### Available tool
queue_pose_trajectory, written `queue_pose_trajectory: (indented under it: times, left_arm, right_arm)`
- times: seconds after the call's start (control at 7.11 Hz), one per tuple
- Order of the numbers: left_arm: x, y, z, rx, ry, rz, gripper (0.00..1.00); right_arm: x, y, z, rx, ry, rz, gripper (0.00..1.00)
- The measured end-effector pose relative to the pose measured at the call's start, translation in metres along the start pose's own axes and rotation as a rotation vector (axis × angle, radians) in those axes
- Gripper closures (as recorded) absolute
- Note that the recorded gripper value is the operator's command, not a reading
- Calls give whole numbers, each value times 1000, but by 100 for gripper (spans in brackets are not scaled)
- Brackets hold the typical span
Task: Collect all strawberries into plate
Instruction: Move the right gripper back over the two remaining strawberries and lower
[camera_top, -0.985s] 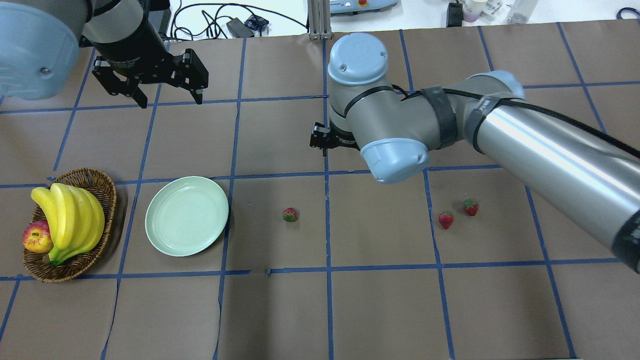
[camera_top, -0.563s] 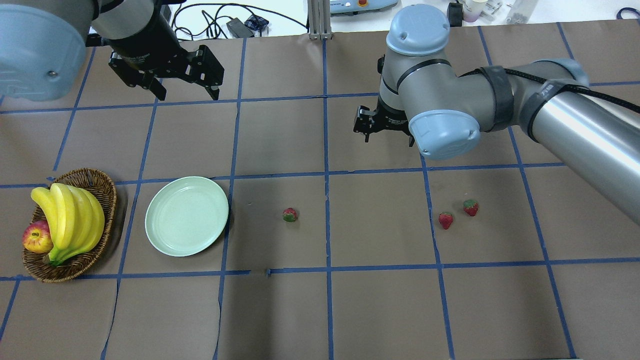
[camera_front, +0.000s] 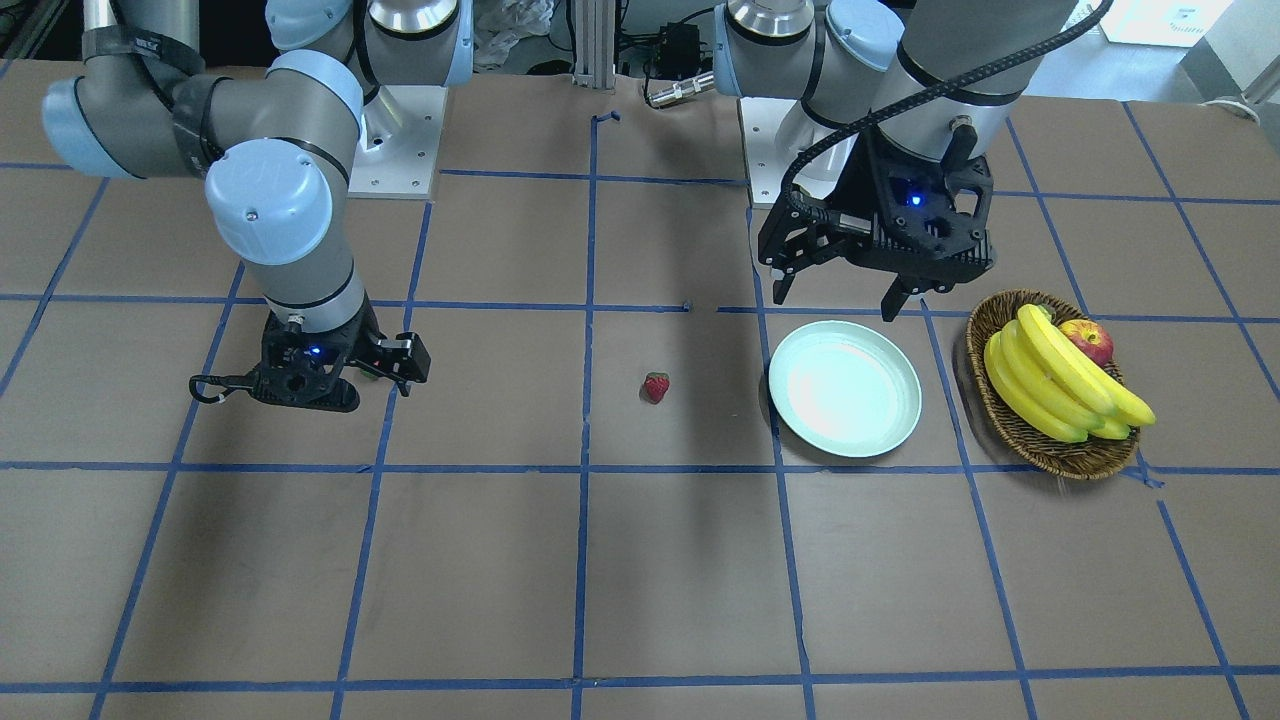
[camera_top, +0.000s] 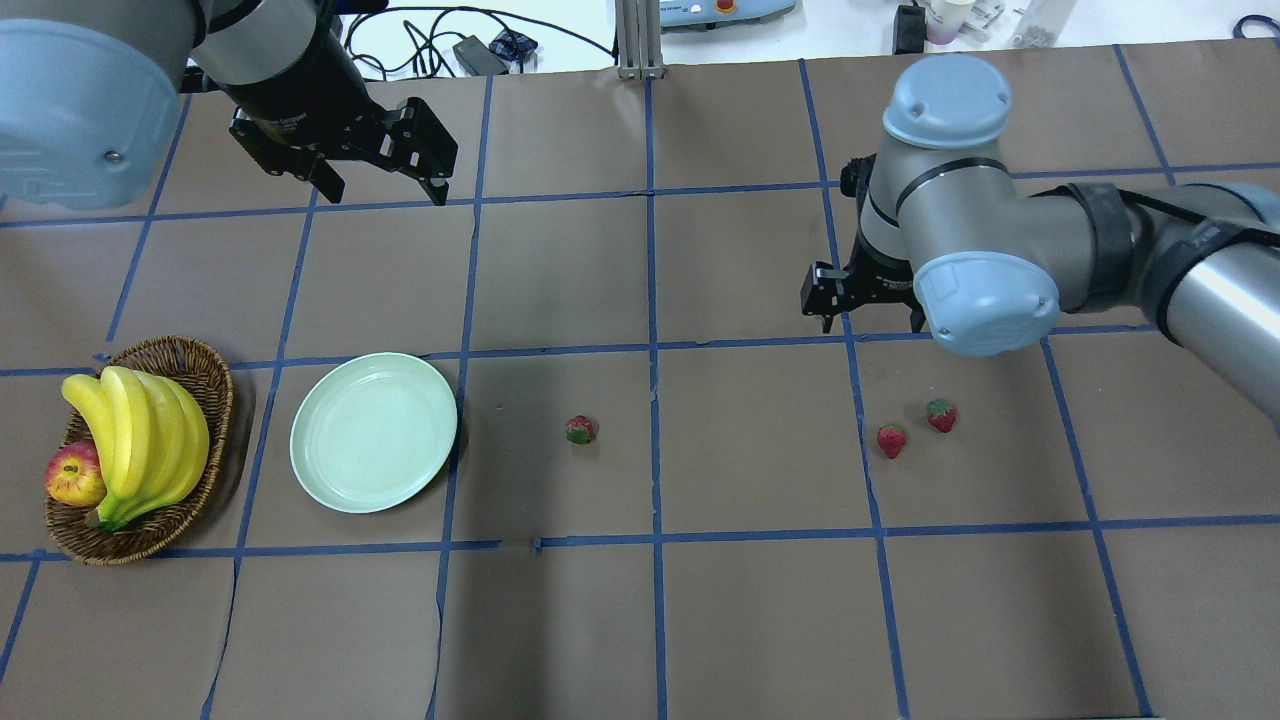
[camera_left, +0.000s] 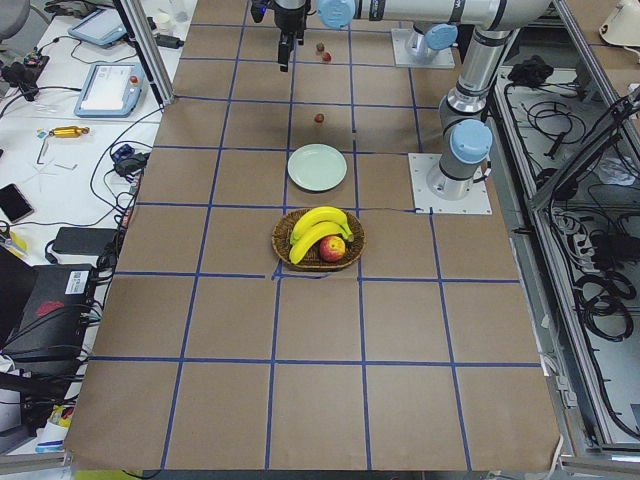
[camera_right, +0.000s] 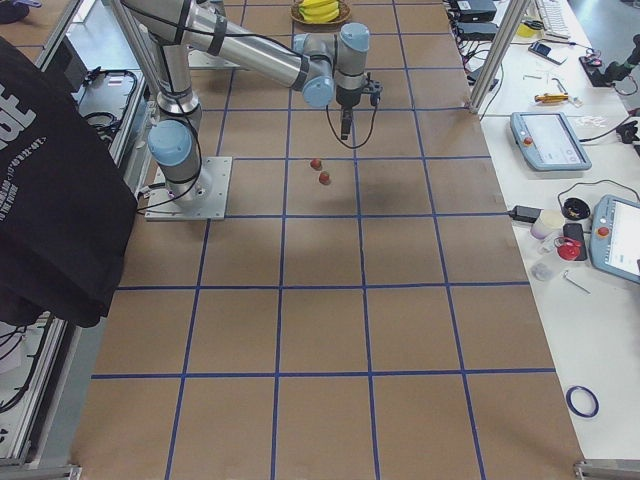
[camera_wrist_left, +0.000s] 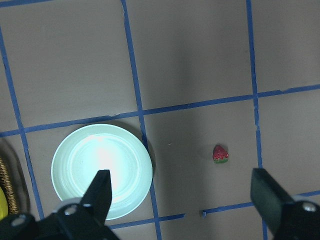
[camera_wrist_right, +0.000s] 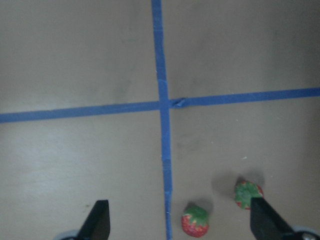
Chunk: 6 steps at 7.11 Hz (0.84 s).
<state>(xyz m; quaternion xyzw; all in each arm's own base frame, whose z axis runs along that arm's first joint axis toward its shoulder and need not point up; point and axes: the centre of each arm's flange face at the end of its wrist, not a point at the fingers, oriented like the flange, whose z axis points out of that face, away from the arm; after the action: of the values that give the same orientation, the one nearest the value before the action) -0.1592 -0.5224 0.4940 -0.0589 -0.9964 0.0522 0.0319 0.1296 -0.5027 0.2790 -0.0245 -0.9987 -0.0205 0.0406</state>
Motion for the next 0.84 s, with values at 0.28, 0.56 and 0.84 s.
queue_pose_trajectory:
  times: [0.28,0.56,0.84]
  left_arm:
    - [-1,1,2,-6,0,-5,0]
    - [-1,4,6,-14,-1,-7,0]
    - [-1,4,6,-15,-1,-9,0]
  right_arm:
    - [40,23,29,-54,19,-60,0]
    - [84,38,62,-50,18,-48,0]
    - [105,47,89,-92,-8,-65,0]
